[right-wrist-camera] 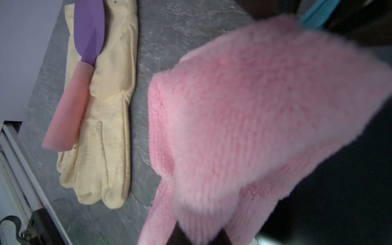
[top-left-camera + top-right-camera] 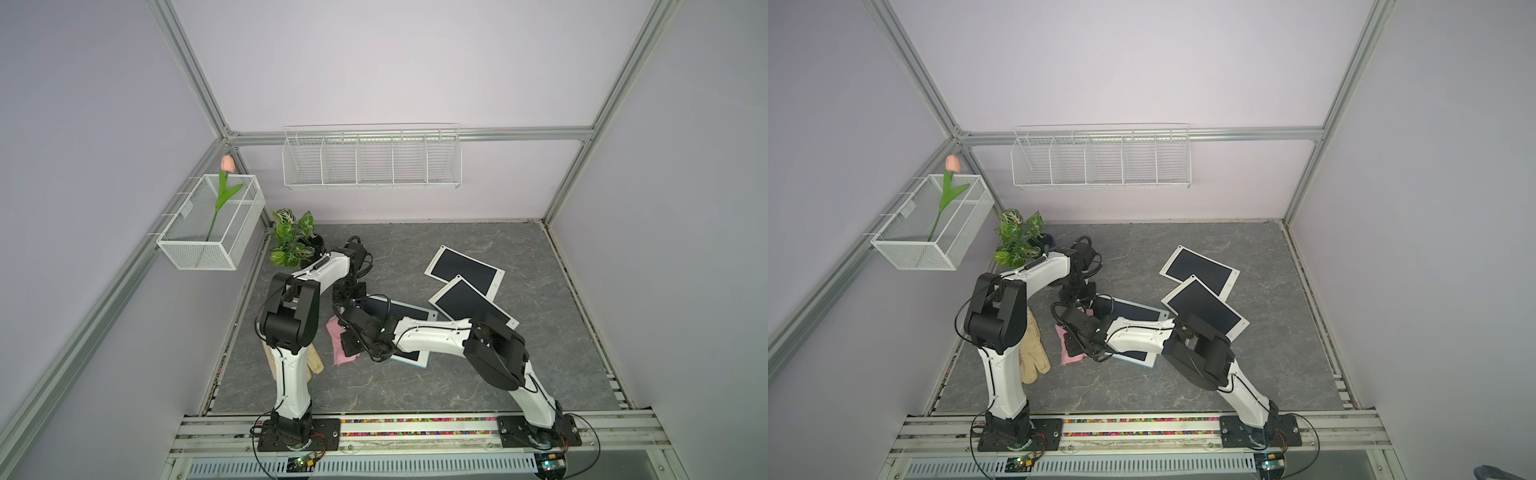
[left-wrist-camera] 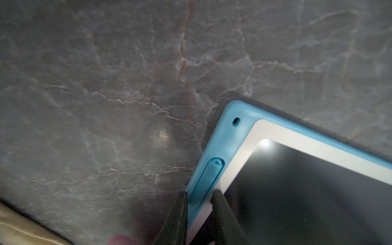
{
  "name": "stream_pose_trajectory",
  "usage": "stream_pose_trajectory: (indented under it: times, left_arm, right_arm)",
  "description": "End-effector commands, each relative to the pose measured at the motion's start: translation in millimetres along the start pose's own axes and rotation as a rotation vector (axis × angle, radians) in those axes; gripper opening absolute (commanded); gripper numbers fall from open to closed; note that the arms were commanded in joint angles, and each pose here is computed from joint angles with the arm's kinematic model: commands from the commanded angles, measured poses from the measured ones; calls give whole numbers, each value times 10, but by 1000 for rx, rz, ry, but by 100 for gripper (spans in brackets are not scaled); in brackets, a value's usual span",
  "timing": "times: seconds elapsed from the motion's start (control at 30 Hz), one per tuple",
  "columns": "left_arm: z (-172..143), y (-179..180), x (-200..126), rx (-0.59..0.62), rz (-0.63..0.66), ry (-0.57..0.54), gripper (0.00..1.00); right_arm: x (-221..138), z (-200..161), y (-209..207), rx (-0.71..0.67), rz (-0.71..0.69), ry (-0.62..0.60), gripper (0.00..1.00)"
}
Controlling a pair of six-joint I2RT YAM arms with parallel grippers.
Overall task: Wipe the drawing tablet
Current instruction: Wipe the dirt from the drawing tablet.
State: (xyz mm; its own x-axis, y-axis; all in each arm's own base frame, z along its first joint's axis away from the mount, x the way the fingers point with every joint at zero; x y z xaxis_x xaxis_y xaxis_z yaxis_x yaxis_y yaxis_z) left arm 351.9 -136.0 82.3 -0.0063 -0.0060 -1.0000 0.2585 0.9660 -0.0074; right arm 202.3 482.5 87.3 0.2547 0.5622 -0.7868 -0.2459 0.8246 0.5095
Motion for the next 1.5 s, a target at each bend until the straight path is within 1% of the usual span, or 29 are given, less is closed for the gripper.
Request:
stream_pose_trajectory:
  times: [0.0, 0.17, 0.23, 0.27, 0.3, 0.37, 0.53, 0.6, 0.67, 0.7, 0.83, 0.93, 1.0, 1.03, 1.07, 1.13, 1.2, 1.3, 1.4, 1.47]
  left_arm:
    - [-142, 5, 333, 1, 12, 95, 25]
    - [-144, 5, 346, -1, 10, 93, 25]
    - [-138, 7, 340, 2, 14, 88, 25]
    - [-139, 11, 340, 1, 15, 88, 25]
    - [-137, 10, 340, 2, 14, 87, 25]
    - [-142, 7, 342, -1, 11, 86, 25]
    - [-147, 11, 343, -3, 14, 85, 25]
    - [-152, 15, 349, 0, 19, 87, 25]
    - [-152, 14, 356, -1, 18, 88, 25]
    - [-152, 13, 353, 0, 17, 86, 25]
    - [-148, 11, 363, -2, 15, 81, 25]
    - [-148, 10, 373, -1, 15, 82, 25]
    - [-146, 14, 374, -1, 17, 81, 25]
    - [-140, 14, 366, -2, 16, 78, 25]
    - [-141, 13, 360, -2, 16, 75, 24]
    - [-134, 14, 334, -7, 16, 65, 24]
    - [-127, 24, 298, -5, 24, 57, 23]
    - [-124, 38, 271, 5, 38, 57, 19]
    - [-138, 48, 273, 5, 42, 59, 18]
    - [-146, 41, 291, 5, 37, 63, 18]
  right_arm:
    - [-154, -23, -313, 114, -35, 13, 7]
    - [-677, -260, -1172, 224, -135, -6, 7]
    - [-848, -326, -1385, 252, -160, -14, 7]
    - [-886, -336, -1426, 259, -167, -17, 7]
    - [-888, -326, -1426, 264, -162, -19, 7]
    - [-773, -267, -1270, 259, -134, 2, 7]
    - [-232, 134, -404, 212, -25, 48, 7]
    - [-141, 244, -280, 235, -9, 61, 7]
    - [-177, 280, -400, 283, -19, 58, 7]
    - [-249, 255, -539, 307, -34, 52, 7]
    - [-651, -5, -1233, 378, -137, 55, 7]
    - [-984, -157, -1617, 423, -179, 49, 7]
    - [-1122, -210, -1744, 423, -199, 38, 7]
    - [-1144, -188, -1728, 413, -201, 32, 7]
    - [-1120, -116, -1623, 403, -180, 33, 7]
    - [-956, -4, -1368, 357, -158, 51, 7]
    - [-815, 199, -998, 313, -115, 47, 7]
    - [-710, 369, -823, 318, -103, 40, 7]
    - [-795, 383, -1067, 370, -141, 26, 7]
    - [-904, 286, -1332, 397, -188, 28, 7]
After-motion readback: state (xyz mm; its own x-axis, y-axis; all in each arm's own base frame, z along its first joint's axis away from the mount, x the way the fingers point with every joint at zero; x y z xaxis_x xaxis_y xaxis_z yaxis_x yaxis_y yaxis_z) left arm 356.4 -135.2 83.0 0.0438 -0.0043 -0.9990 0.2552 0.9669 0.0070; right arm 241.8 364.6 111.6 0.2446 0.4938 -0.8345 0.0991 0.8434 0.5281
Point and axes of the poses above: each gripper's point midway between its finger pads, its own x axis out along the fingers, its own y axis along the line the jaws close on, z = x × y, the point moved 6 cm from there along -x, back along the fingers, and after that the axes turned 15 degrees about x, right-handed, at the moved point
